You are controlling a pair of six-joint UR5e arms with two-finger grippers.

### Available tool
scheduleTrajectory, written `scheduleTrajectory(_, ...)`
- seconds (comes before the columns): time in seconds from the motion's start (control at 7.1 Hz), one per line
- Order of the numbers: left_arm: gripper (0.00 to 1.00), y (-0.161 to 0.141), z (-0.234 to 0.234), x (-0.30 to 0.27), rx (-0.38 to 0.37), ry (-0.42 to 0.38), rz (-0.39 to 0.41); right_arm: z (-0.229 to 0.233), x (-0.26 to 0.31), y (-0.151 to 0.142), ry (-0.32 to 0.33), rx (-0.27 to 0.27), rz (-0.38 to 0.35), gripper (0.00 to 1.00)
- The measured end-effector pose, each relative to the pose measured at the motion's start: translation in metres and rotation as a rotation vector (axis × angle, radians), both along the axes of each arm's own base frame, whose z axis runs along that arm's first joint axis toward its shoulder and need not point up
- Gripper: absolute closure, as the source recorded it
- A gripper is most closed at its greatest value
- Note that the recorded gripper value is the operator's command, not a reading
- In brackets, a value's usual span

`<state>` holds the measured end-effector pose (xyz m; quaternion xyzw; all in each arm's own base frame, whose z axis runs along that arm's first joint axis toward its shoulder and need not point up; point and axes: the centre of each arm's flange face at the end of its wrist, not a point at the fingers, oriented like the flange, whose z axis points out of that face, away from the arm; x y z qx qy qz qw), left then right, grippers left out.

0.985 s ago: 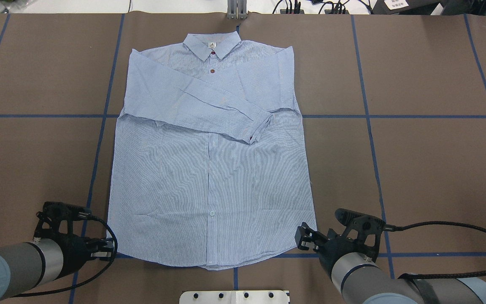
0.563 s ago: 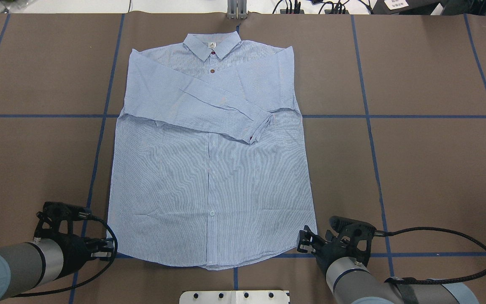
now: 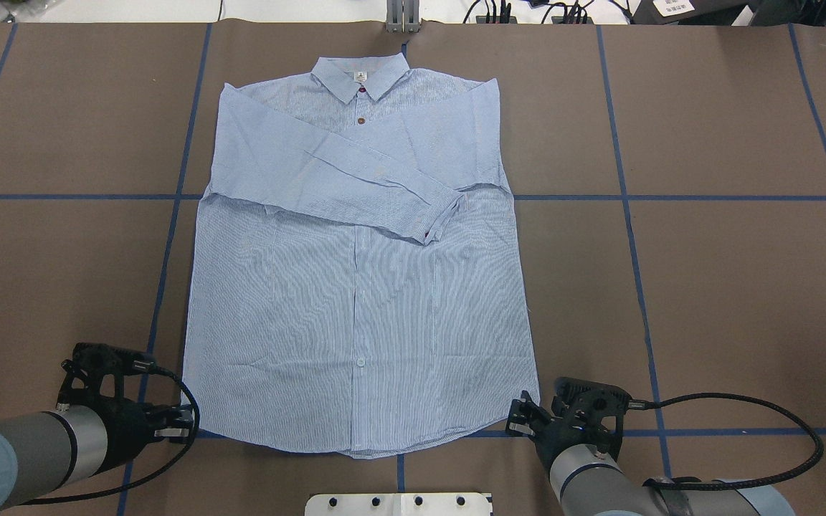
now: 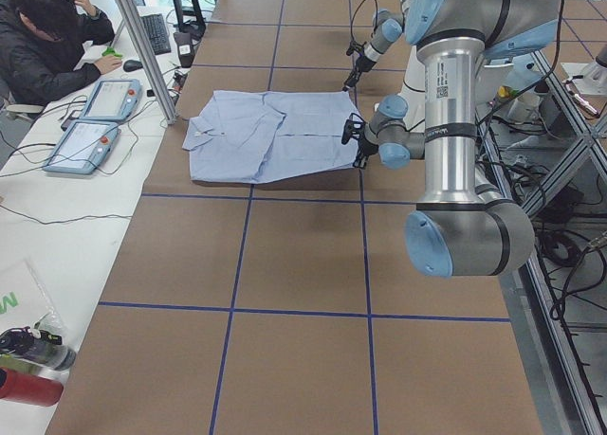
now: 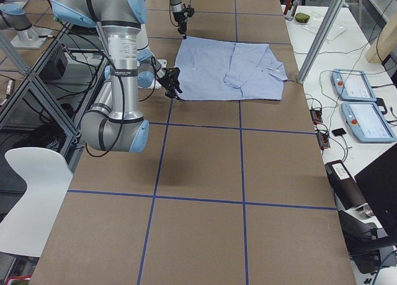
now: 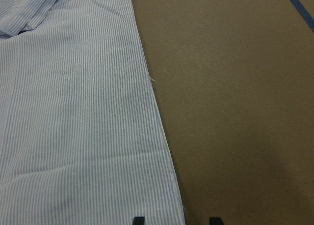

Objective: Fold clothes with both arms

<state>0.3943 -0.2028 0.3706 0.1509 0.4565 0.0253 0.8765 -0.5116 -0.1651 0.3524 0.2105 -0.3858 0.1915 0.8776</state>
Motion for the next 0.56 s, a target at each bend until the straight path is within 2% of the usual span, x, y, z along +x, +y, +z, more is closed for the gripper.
scheduleTrajectory(0.56, 1.00, 0.0002, -0.0008, 0.0002, 0.000, 0.002, 0.001, 0.0066, -0.0053, 0.0047, 0.021, 0.002, -0.009, 0.54)
